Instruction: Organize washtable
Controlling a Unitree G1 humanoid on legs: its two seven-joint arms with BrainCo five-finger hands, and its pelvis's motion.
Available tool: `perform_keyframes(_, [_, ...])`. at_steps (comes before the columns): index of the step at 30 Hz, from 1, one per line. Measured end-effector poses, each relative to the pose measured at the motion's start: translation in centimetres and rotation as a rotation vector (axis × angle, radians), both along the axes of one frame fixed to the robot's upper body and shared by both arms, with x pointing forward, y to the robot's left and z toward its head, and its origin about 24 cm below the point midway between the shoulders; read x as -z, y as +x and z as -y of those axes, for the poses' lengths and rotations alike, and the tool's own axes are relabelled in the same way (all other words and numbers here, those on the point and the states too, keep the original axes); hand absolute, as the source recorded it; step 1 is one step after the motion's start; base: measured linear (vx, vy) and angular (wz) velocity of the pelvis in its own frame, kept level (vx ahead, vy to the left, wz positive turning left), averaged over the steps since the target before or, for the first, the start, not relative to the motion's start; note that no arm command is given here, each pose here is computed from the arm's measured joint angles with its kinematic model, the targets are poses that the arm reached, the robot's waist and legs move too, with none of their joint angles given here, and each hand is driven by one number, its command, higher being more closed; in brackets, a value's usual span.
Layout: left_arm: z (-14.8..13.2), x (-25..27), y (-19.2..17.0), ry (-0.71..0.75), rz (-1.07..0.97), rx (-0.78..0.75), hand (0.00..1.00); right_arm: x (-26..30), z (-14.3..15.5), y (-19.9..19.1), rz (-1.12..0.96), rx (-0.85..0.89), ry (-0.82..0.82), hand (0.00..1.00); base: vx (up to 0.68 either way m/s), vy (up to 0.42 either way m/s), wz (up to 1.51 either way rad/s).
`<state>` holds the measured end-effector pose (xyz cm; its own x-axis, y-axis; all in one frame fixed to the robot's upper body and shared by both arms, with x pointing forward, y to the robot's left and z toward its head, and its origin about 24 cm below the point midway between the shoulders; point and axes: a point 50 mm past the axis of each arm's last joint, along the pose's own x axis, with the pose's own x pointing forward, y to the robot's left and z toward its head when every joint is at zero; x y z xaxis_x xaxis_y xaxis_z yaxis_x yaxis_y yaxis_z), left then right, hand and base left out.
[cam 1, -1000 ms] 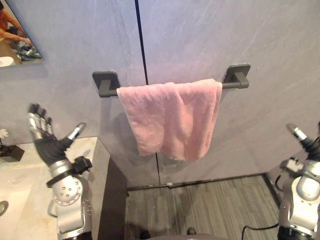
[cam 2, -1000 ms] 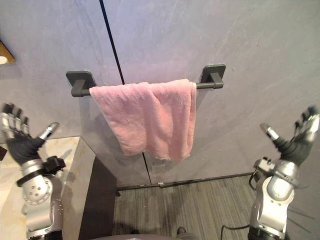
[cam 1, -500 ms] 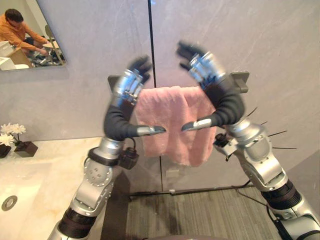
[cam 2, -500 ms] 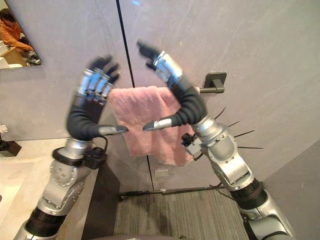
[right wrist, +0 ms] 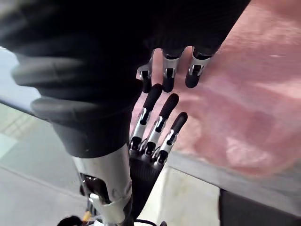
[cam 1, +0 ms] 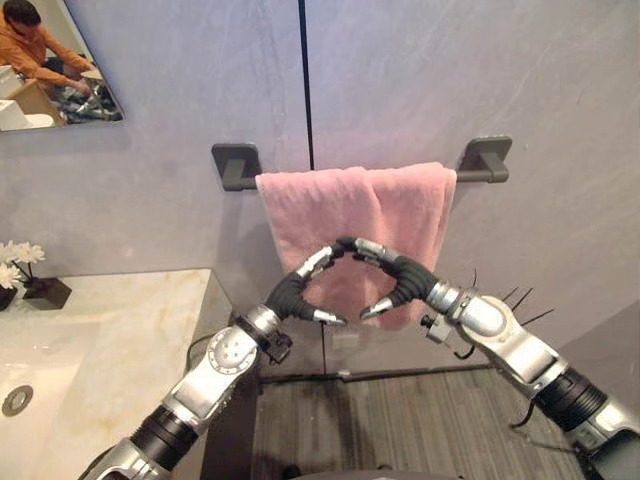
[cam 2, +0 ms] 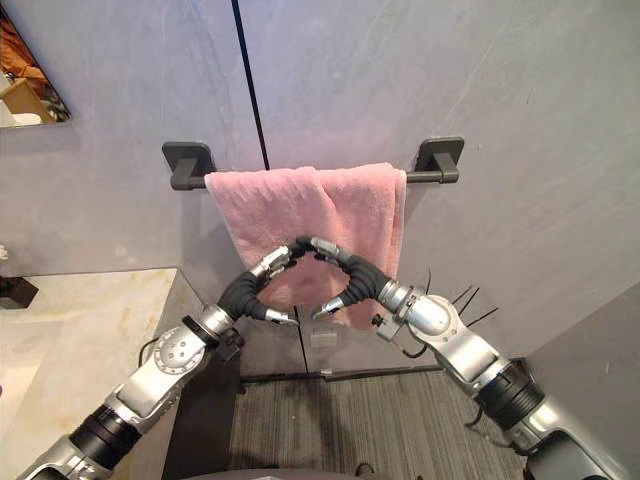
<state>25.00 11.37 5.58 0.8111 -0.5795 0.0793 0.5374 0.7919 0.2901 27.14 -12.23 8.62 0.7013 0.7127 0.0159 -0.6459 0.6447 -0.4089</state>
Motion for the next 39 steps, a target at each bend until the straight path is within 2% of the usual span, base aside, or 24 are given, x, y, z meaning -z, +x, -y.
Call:
perform_keyframes(5, [1.4, 2.7, 1.0, 0.09, -0.029, -0.145, 0.0, 3.2, -0.8, 0.8, -0.046, 0.205, 0.035, 0.0, 0.0, 0.0, 0.0])
perform_keyframes(10, [1.5, 2.3, 1.8, 0.09, 0.013, -0.259, 0.0, 3.1, 0.0, 1.4, -0.018, 0.355, 0.102, 0.0, -0.01, -0.01, 0.04])
perform_keyframes(22, [-3.7, 1.1, 3.2, 0.043, 0.069, -0.608, 0.0, 3.2, 6.8, 0.8, -0.022, 0.752, 0.309, 0.0, -0.03, -0.011, 0.02])
perform_keyframes(29, [-6.4, 2.2, 2.3, 0.045, 0.02, -0.734, 0.0, 3.2, 9.0, -1.0, -0.001, 0.882, 0.382, 0.0, 0.0, 0.0, 0.0])
perform_keyframes(33, [-8.0, 3.4, 1.0, 0.034, -0.033, -0.819, 0.0, 3.7, 10.5, -2.5, 0.006, 0.973, 0.37, 0.0, -0.02, -0.01, -0.03])
perform_keyframes(39, [-8.8, 5.8, -1.6, 0.046, -0.134, -0.871, 0.0, 4.9, 11.7, -4.8, 0.016, 1.056, 0.23, 0.0, -0.02, -0.011, -0.04])
